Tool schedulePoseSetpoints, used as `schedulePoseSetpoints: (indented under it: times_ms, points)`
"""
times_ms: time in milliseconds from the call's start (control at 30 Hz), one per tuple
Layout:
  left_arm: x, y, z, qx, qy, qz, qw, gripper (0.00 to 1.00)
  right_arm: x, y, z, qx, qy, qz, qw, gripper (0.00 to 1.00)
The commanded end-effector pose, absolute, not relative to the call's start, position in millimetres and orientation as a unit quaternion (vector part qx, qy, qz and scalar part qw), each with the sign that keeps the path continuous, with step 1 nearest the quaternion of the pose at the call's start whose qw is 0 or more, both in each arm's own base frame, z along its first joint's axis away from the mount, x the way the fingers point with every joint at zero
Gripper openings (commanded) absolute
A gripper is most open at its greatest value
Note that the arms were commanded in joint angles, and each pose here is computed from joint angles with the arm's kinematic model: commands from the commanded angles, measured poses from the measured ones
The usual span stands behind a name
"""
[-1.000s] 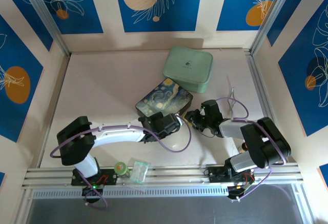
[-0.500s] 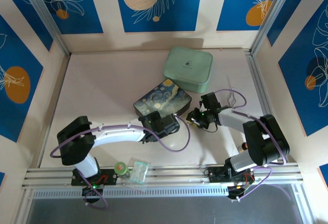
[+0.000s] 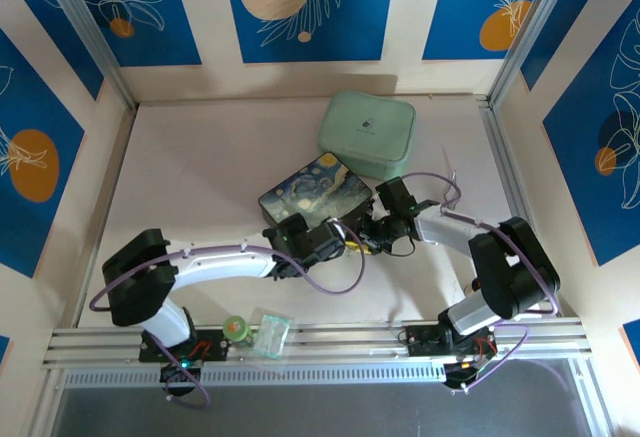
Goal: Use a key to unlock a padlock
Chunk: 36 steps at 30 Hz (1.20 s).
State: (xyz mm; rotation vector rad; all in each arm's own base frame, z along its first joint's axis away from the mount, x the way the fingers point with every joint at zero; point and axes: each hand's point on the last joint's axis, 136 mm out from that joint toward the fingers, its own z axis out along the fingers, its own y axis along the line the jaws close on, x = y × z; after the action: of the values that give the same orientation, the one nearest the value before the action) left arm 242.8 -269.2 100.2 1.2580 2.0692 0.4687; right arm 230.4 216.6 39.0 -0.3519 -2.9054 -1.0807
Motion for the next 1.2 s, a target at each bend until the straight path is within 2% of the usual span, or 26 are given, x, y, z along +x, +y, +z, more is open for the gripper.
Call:
schedulePoseSetpoints:
  times_ms: [0, 333, 633, 733, 1000, 1167]
  points:
    - [249.6, -264.3, 112.1, 0.452, 0.798, 0.181, 0.356, 0.74, 211.5, 207.3, 19.0, -0.145, -0.925, -0.347, 0.061, 0.32]
    - [253.4, -270.2, 110.5, 0.455, 0.795, 0.184, 0.357, 0.75, 192.7, 167.8, 7.7, -0.178, -0.936, -0.297, 0.067, 0.32]
    - [258.3, -262.2, 111.8, 0.446, 0.791, 0.215, 0.359, 0.81, 182.8, 146.0, 12.1, -0.116, -0.977, -0.158, 0.089, 0.37]
    - [259.5, -257.9, 114.0, 0.437, 0.794, 0.223, 0.358, 0.87, 184.3, 143.9, 11.0, -0.087, -0.987, -0.097, 0.09, 0.36]
    - [260.4, -250.9, 114.0, 0.426, 0.799, 0.23, 0.357, 0.89, 192.3, 119.6, 21.0, -0.029, -0.996, 0.047, 0.068, 0.37]
    - [262.8, -239.3, 110.0, 0.428, 0.798, 0.257, 0.338, 0.97, 190.7, 110.6, 16.5, -0.022, -0.994, 0.066, 0.082, 0.38]
